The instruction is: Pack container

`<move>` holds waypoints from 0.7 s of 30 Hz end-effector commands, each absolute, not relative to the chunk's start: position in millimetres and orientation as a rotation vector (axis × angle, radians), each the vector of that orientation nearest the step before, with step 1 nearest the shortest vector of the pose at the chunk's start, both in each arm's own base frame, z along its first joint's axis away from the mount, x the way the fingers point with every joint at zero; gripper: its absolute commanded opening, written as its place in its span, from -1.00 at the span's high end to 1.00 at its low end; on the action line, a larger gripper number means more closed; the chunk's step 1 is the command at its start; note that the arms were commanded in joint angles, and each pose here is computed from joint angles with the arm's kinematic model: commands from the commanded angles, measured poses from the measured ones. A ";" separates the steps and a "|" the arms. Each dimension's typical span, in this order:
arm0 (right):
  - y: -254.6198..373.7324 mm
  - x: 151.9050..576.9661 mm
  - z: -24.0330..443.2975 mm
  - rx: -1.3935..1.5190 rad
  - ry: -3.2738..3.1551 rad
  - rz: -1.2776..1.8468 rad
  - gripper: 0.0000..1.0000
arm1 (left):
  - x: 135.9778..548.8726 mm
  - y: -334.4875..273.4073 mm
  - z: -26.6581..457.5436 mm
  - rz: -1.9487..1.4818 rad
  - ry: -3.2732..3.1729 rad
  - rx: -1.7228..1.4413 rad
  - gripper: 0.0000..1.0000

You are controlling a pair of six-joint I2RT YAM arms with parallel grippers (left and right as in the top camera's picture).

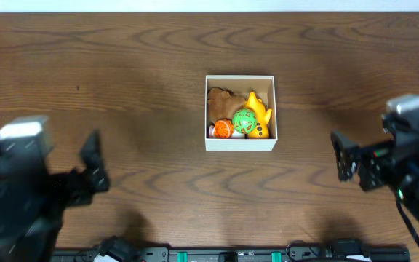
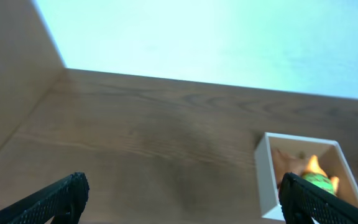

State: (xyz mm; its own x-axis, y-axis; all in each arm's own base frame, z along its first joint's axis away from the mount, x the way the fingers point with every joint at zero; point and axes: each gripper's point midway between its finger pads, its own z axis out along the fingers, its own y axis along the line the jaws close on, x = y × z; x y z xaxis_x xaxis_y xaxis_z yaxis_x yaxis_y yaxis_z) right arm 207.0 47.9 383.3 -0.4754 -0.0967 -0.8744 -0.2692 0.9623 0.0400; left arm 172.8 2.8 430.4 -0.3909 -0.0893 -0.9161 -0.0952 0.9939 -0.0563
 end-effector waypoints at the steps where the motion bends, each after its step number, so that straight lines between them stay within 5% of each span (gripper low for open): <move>1: 47.5 194.9 392.5 -0.279 2.020 0.198 -0.98 | 161.3 22.4 430.4 0.058 1.952 -0.220 -0.96; 21: 46.4 176.2 377.6 -0.279 2.084 0.205 -0.98 | 146.7 30.1 412.0 0.110 2.029 -0.192 -0.96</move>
State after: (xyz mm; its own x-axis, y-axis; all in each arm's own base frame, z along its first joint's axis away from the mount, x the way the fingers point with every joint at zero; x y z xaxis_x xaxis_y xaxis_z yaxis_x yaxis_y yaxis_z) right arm 178.9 47.1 377.7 -0.4877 -0.1045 -0.8667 -0.2771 0.9600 0.0402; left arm 146.4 26.4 411.5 -0.4446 -0.0750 -0.8926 -0.1560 0.9877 -0.0053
